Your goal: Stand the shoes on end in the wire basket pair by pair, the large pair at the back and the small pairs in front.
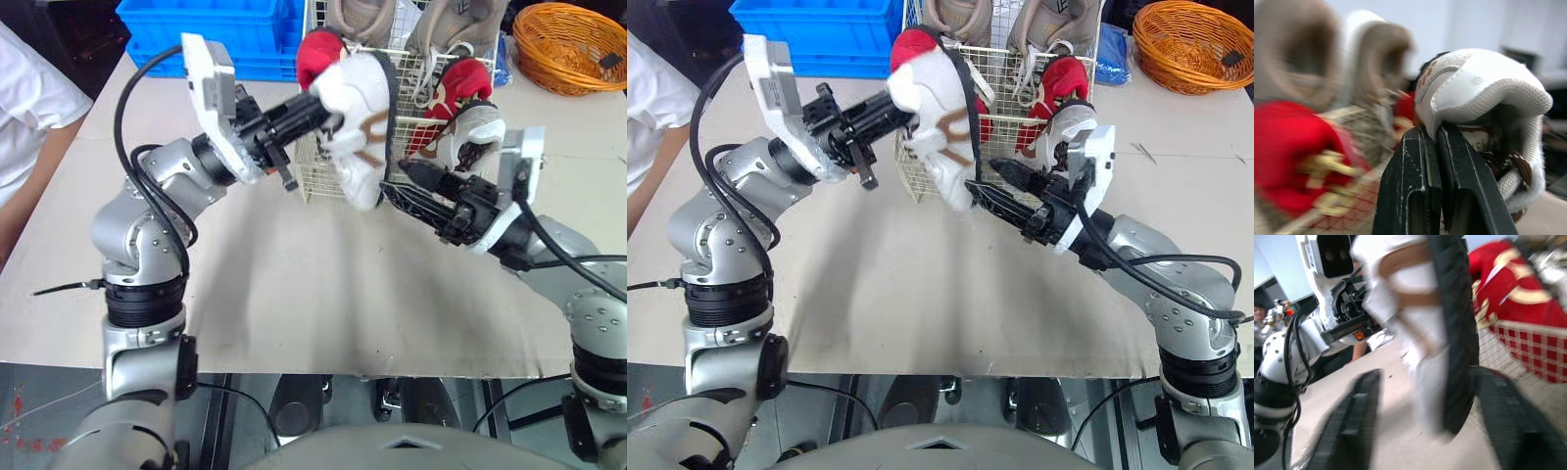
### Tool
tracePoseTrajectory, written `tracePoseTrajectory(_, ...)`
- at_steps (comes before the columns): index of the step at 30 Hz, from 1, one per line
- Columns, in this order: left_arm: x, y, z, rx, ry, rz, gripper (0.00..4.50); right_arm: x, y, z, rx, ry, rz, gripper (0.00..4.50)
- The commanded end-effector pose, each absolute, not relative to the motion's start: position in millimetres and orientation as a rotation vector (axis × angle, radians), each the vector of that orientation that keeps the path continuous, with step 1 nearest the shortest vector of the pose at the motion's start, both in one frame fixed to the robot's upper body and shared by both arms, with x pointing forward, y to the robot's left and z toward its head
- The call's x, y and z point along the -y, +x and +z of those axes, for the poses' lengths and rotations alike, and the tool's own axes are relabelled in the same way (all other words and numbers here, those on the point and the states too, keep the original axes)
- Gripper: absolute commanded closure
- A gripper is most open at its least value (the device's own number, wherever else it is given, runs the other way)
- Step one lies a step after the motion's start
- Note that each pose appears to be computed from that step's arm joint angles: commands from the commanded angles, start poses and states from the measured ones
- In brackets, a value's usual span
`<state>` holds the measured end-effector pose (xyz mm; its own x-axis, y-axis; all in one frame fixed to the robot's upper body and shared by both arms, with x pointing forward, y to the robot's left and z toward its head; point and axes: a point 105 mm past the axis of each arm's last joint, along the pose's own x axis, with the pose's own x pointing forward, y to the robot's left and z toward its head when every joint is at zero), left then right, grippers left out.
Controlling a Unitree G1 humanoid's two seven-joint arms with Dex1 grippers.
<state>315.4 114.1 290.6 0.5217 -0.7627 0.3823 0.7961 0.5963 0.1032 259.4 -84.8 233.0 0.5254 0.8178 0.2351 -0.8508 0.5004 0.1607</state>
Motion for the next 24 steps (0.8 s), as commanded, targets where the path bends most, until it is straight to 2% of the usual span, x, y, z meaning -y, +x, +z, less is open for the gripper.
tracePoseTrajectory(1,-120,303,307,0.555,-0.075,-0.799,4.5,99,249,251,0.24,0.26,0.991,0.17)
tracePoseTrajectory(9,-122,298,291,0.61,-0.067,-0.555,4.5,109,241,246,0.255,0.259,0.942,0.17)
tracePoseTrajectory(15,-127,298,283,0.651,-0.042,-0.446,4.5,107,240,244,0.261,0.27,0.936,0.17)
tracePoseTrajectory(24,-130,302,248,0.56,-0.061,-0.363,4.5,109,239,243,0.264,0.271,0.937,0.17)
